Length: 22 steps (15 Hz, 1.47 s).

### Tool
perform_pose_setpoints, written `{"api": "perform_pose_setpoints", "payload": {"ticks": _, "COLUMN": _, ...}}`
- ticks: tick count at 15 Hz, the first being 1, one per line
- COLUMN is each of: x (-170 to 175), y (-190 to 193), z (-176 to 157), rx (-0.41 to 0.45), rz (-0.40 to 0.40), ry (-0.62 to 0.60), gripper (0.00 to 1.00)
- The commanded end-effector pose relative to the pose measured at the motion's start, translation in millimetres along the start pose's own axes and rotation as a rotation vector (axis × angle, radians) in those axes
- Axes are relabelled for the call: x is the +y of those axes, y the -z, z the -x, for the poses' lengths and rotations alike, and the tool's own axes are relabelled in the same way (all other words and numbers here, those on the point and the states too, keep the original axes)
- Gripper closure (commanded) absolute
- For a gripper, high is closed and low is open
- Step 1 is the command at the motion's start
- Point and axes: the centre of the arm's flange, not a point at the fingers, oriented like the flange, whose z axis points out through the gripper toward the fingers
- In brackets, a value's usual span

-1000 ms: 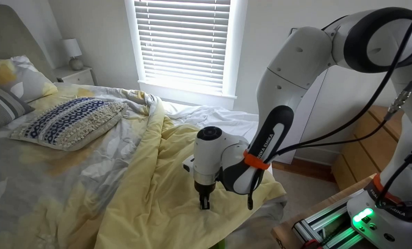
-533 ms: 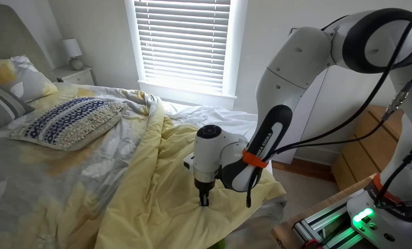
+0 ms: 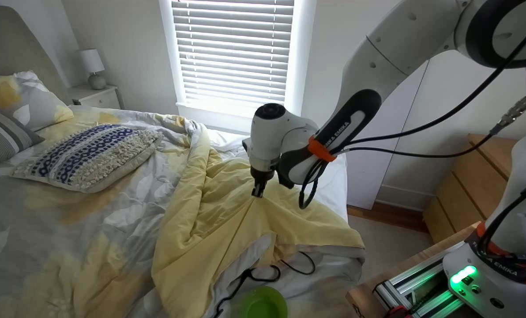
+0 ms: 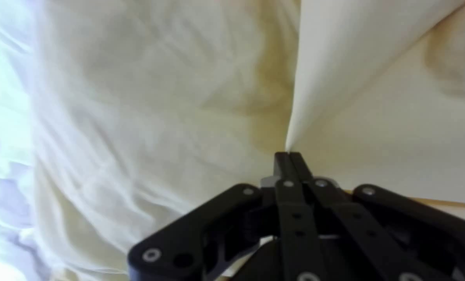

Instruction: Spread the blanket over the corner of the bed

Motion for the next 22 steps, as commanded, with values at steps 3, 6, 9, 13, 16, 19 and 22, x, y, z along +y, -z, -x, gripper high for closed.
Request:
{"api": "perform_pose_setpoints", "payload": {"ticks": 3, "x": 85.7, "y": 44.2, "z": 40.9, "rx": -0.092, "rz": 0.214, "ry": -0.224, "gripper": 1.00}}
{"api": "perform_pose_setpoints", "payload": {"ticks": 6, "x": 111.9, "y": 59.9, "z": 58.4, "rx": -0.149, "rz": 0.295, "ry": -0.375, "gripper": 1.00}}
{"api": "perform_pose_setpoints", "payload": {"ticks": 9, "x": 122.9, "y": 55.2, "z": 50.1, "rx": -0.157, "rz": 0.297, "ry": -0.407, "gripper": 1.00}}
{"api": "perform_pose_setpoints", "payload": {"ticks": 13, "x": 123.0, "y": 58.4, "z": 49.6, "rx": -0.157, "rz": 0.286, "ry": -0.419, "gripper": 0.99}}
{"api": "perform_pose_setpoints", "payload": {"ticks": 16, "x": 122.7, "y": 58.0, "z": 49.6, "rx": -0.158, "rz": 0.285, "ry": -0.418, "gripper": 1.00}}
{"api": "perform_pose_setpoints", "payload": {"ticks": 19, "x": 161.8, "y": 43.6, "z": 29.5, "rx": -0.104, "rz": 0.373, "ry": -0.499, "gripper": 1.00}}
{"api": "perform_pose_setpoints", "payload": {"ticks": 22, "x": 242.0, "y": 93.3, "z": 76.3, "rx": -0.088, "rz": 0.456, "ry": -0.615, "gripper": 1.00}}
